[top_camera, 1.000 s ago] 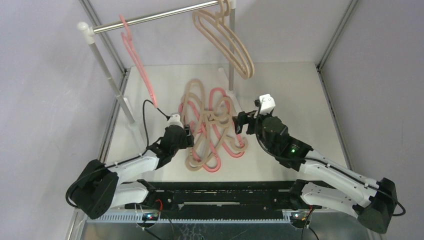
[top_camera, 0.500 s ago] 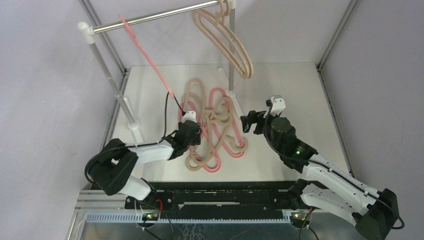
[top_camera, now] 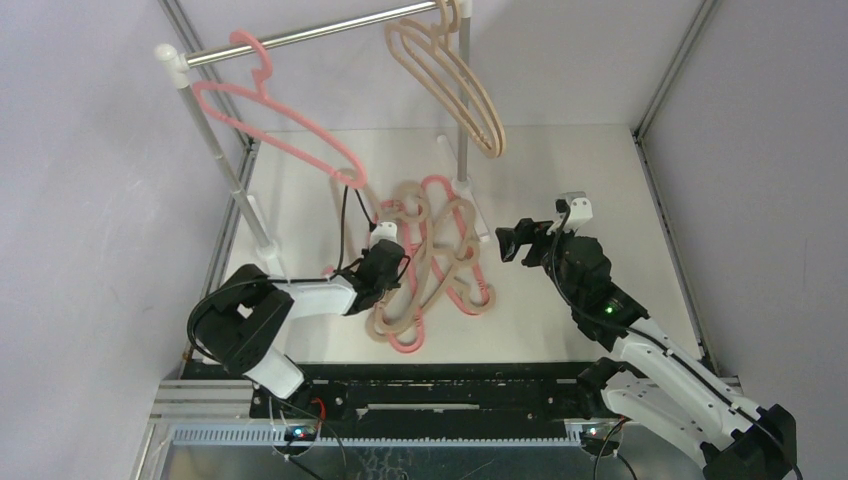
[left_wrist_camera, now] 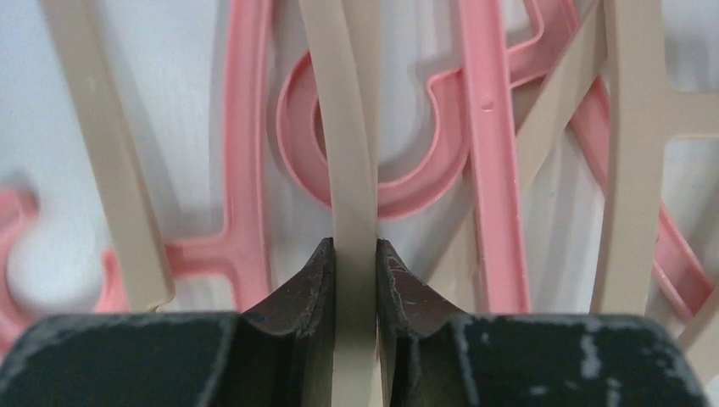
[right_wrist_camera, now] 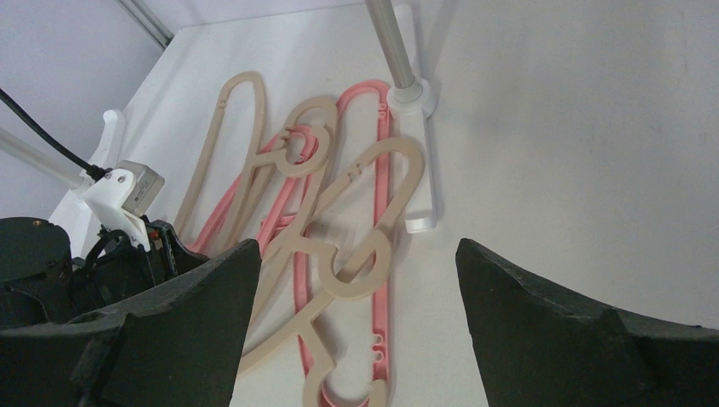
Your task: Organize the hangers
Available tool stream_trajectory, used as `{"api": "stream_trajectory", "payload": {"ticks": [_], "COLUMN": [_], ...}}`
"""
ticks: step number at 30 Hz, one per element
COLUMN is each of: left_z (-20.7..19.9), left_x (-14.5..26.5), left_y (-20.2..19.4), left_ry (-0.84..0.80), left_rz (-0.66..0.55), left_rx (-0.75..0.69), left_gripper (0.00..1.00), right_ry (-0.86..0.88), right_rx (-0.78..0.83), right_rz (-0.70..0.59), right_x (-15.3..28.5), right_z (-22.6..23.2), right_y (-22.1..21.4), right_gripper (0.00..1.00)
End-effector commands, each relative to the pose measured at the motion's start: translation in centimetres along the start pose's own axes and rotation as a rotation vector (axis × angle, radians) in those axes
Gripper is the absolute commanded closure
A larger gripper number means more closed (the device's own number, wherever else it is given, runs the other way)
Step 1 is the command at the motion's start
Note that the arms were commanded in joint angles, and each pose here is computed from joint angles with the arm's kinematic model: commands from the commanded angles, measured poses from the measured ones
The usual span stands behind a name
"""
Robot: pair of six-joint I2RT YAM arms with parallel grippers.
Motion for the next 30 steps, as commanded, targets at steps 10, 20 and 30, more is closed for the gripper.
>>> {"api": "stream_trajectory", "payload": {"ticks": [10,20,30], "left_z": [0.0,-1.0,-1.3], "left_x": [7.6,9.6,10.8], "left_y": [6.3,7.2,8.1], "left_ry": [-0.037,-0.136,-0.203], "left_rz": [-0.136,-0.186,-0.285], "left_rx": [-0.001,0.074,0.149], "left_gripper": [0.88,0.82,0.99], "right_ry": [0.034,0.038,0.029], "right_rx": [-0.038,-0.043,-0.046], "right_rz": [-0.027,-0.021,-0.016], "right_x": [-0.3,-0.1,-0.1], "right_z": [0.5,0.5,0.3], "right_y": [0.8,0.6,0.4], "right_gripper": [0.09,0.09,0.10]}}
Point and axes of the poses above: each gripper's point midway between its finger pads, its own x axis back along the fingers, its own z axis along the line the jaws close on, y = z × x, the point moved 2 cm from there along x, back along the fingers, and after that the axes turned 11 degrees about -x, right-handed, at the moved point
